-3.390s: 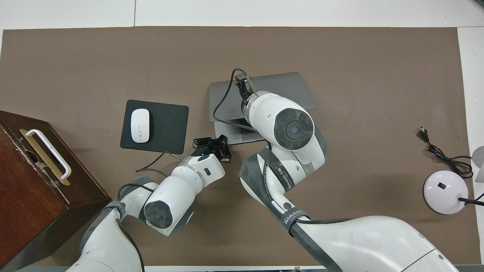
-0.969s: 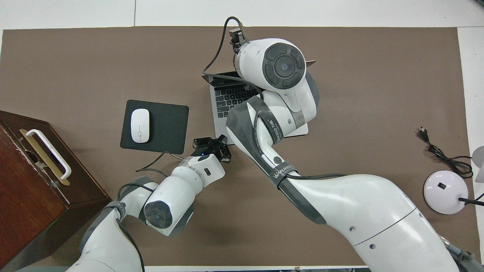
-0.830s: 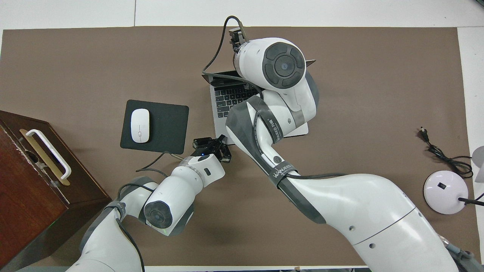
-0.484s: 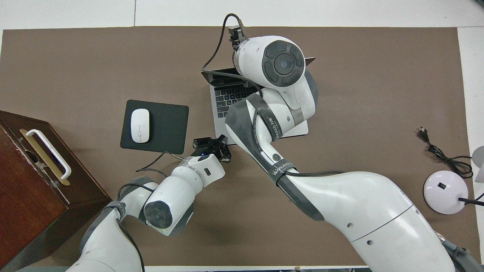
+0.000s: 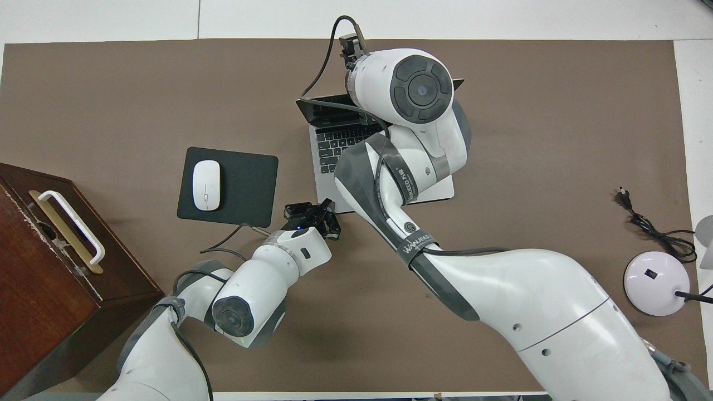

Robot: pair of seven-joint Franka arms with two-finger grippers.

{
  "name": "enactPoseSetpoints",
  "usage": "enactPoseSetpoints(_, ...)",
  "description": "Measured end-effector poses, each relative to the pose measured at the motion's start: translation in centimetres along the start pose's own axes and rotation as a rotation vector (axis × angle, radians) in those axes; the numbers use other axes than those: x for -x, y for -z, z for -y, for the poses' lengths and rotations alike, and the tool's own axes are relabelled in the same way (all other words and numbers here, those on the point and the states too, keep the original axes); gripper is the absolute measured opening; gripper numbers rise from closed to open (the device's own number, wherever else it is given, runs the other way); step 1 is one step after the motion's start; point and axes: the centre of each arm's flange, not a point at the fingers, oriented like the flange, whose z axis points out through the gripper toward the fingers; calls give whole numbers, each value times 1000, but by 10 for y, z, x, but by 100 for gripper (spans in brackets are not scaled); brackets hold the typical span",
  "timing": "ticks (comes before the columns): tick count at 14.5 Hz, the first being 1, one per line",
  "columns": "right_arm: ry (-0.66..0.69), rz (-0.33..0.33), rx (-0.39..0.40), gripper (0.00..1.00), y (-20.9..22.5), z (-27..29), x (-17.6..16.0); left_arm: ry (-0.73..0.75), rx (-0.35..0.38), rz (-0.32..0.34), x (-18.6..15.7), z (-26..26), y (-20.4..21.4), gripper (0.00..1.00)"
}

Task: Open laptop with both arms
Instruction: 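Push the lid farther back with the right gripper until upright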

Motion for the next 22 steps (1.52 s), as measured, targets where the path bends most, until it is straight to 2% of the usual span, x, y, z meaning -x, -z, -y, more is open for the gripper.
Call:
enactPoseSetpoints(5,-3,-4,7,100,-1,0,-3,0,0,0,0,0,0,1)
enactPoseSetpoints(10,1,6,131,100,10,1,-23,0,0,0,0,0,0,1)
enactPoseSetpoints(13,14,14,183,100,39,6,-35,0,0,0,0,0,0,1)
enactPoseSetpoints(17,25,18,213,100,77,10,-29,1,0,-1,0,0,0,1)
enactPoseSetpoints(19,63,18,239,100,95,10,-30,13,-2,-2,-1,2,-1,1)
enactPoseSetpoints(22,176,41,275,100,142,14,-53,62,-5,-6,-4,4,-3,1)
